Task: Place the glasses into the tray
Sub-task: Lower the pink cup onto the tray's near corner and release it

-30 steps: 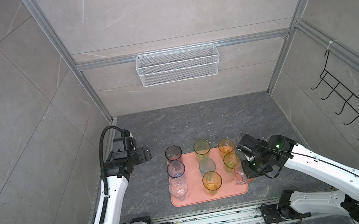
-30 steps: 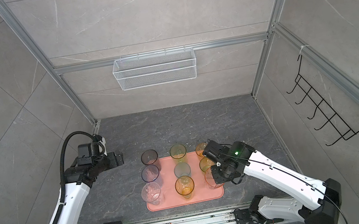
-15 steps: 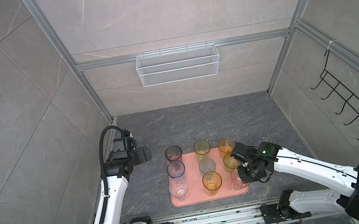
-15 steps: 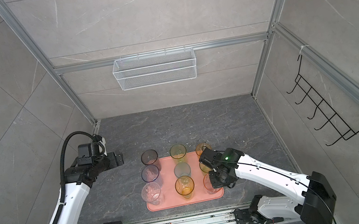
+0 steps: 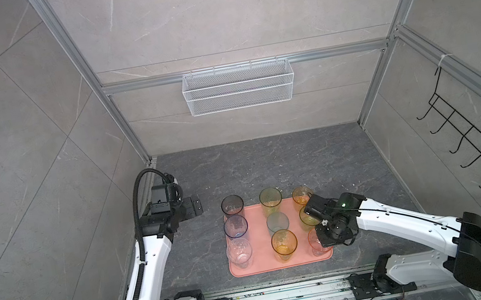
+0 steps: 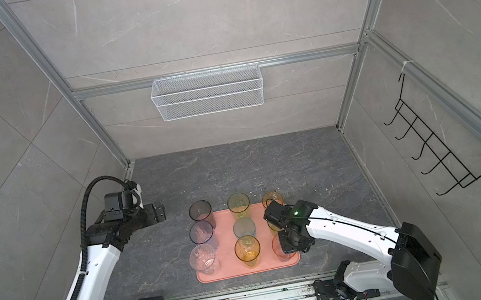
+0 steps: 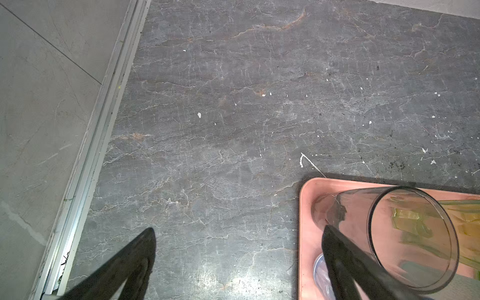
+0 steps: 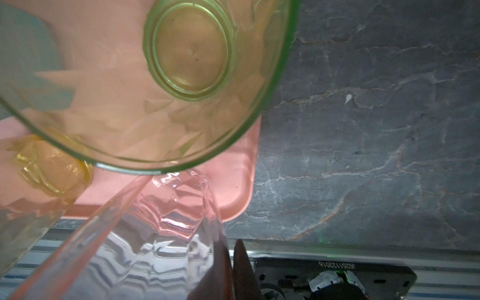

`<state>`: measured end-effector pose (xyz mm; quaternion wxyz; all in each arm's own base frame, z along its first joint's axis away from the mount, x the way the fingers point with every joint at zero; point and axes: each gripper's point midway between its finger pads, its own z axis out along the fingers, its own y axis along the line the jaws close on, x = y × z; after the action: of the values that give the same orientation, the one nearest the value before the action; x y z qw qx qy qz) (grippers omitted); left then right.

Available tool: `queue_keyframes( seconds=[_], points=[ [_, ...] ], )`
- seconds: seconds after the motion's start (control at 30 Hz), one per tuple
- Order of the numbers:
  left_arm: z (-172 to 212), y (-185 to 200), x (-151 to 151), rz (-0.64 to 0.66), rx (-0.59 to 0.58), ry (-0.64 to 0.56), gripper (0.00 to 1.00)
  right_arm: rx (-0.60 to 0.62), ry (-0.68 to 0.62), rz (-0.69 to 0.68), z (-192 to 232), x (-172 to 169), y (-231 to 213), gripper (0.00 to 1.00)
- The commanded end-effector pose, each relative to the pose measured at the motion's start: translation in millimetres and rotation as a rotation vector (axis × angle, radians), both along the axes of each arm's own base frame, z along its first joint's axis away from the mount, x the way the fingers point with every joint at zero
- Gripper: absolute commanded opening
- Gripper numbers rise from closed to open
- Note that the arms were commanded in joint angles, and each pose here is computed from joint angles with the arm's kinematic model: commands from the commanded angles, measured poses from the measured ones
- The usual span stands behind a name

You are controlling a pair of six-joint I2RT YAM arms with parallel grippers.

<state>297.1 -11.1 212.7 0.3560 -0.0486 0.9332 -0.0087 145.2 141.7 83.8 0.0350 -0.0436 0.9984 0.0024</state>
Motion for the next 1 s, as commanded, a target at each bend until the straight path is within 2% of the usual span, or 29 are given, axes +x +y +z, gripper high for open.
queue_keyframes(
  seconds=[0.0,0.83,0.97],
  points=[
    [12,1,1,0.007,-0.011,-0.034,1.00,-0.029,-0.004,-0.009,-6,1,-3,0.00],
    [12,1,1,0.007,-0.010,-0.031,1.00,-0.056,0.021,-0.036,-25,3,-1,0.00],
    [11,1,1,0.008,-0.011,-0.030,1.00,-0.066,0.031,-0.036,-27,3,-2,0.04]
  ],
)
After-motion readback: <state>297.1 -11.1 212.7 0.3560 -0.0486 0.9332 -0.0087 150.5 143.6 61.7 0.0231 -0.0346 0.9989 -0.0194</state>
